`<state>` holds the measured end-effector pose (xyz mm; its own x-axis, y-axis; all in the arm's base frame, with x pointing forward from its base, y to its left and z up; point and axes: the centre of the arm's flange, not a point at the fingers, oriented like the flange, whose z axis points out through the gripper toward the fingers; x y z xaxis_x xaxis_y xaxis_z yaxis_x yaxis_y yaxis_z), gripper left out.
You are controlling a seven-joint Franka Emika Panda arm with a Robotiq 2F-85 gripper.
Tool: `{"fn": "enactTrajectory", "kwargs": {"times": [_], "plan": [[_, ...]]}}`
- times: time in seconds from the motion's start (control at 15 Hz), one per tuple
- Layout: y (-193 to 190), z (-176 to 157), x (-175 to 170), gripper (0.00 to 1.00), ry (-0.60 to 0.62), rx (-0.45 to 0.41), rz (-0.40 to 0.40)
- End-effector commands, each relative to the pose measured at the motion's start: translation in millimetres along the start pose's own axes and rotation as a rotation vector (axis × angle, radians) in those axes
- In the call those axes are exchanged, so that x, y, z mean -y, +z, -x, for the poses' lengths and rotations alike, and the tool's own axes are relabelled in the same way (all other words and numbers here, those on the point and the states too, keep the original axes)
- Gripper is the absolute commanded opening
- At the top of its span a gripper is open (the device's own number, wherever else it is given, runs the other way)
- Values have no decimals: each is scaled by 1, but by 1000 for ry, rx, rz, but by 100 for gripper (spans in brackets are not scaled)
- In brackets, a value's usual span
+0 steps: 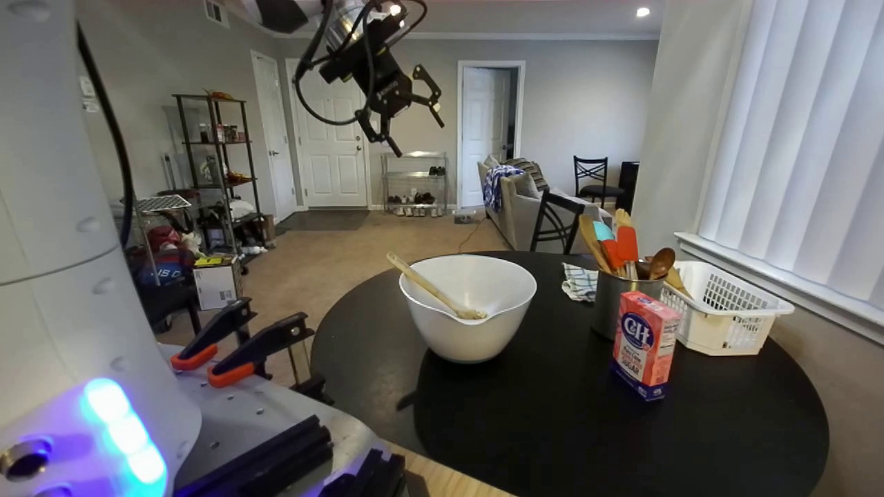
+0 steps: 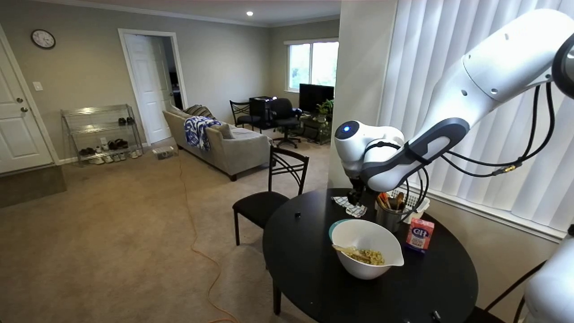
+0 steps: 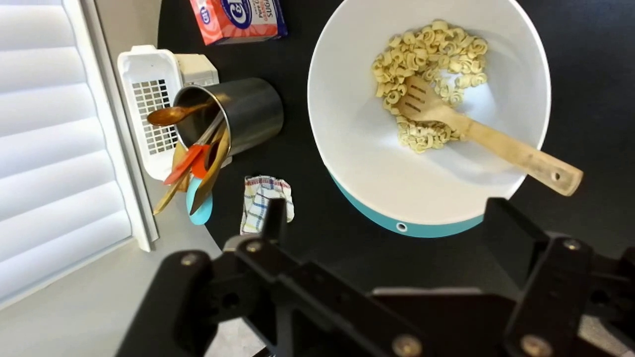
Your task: Use the wooden spoon to stir the white bowl.
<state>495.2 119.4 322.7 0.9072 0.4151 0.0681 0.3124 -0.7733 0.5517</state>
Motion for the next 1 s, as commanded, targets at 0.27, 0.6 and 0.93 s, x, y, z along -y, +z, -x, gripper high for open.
{"fn": "enactTrajectory", "kwargs": {"times": [0.27, 0.6, 0.93], "plan": [[-7, -2, 0, 100, 0, -13, 4], [-5, -14, 6, 100, -6, -24, 3], [13, -74, 58, 100, -41, 57, 21]]}}
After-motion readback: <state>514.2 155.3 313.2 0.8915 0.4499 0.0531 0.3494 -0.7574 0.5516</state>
